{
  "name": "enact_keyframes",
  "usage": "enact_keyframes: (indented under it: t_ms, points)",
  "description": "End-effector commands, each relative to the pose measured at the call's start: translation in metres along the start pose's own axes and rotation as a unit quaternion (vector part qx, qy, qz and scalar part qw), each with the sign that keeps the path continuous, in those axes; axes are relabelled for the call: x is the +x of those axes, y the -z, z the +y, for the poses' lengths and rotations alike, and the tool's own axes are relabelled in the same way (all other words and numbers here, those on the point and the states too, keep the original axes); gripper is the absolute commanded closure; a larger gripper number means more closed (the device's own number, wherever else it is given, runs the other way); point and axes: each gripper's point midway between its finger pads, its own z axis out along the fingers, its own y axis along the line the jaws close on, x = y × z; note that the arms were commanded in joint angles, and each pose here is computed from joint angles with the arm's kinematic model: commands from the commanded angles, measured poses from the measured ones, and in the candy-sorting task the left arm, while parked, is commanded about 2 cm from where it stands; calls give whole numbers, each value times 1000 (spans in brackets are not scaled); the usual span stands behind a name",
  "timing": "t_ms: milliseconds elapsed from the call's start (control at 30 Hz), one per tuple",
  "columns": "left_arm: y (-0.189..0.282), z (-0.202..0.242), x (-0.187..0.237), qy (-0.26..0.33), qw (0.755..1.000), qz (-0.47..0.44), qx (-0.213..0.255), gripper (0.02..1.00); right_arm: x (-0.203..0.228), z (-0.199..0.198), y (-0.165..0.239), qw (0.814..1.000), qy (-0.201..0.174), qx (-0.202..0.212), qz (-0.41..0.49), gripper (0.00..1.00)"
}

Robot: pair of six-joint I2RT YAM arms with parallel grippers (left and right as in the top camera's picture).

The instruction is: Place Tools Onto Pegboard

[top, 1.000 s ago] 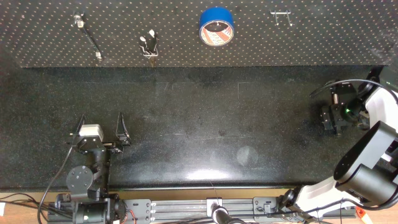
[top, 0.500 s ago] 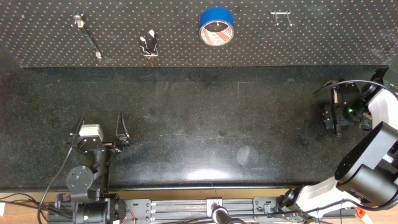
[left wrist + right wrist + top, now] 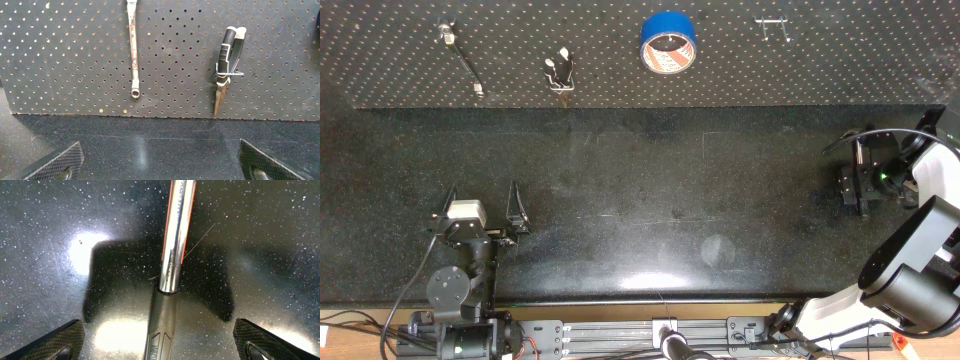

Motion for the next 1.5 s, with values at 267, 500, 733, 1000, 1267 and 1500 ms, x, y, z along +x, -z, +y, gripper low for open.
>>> enact_keyframes:
  t_ms: [267,500,733,1000,1267,1500]
  points:
    - [0,-1,1,-10,1000,1,5,23,5,3,-5,1000,-11,-10,6,211]
    - [0,-1,1,-10,1000,1,5,23,6,4,-5,1000,-11,-12,9,235]
    - [0,-1,1,-10,1000,1,5,23,8,5,-13,1000,-12,-19,17,235]
    - [0,-1,1,-10,1000,1,5,23,8,5,-14,1000,-12,-19,17,520]
    - [0,-1,1,-10,1000,1,5,23,9,5,-14,1000,0,-18,18,665]
    - [0,-1,1,-10,1000,1,5,20,9,5,-14,1000,0,-18,18,706]
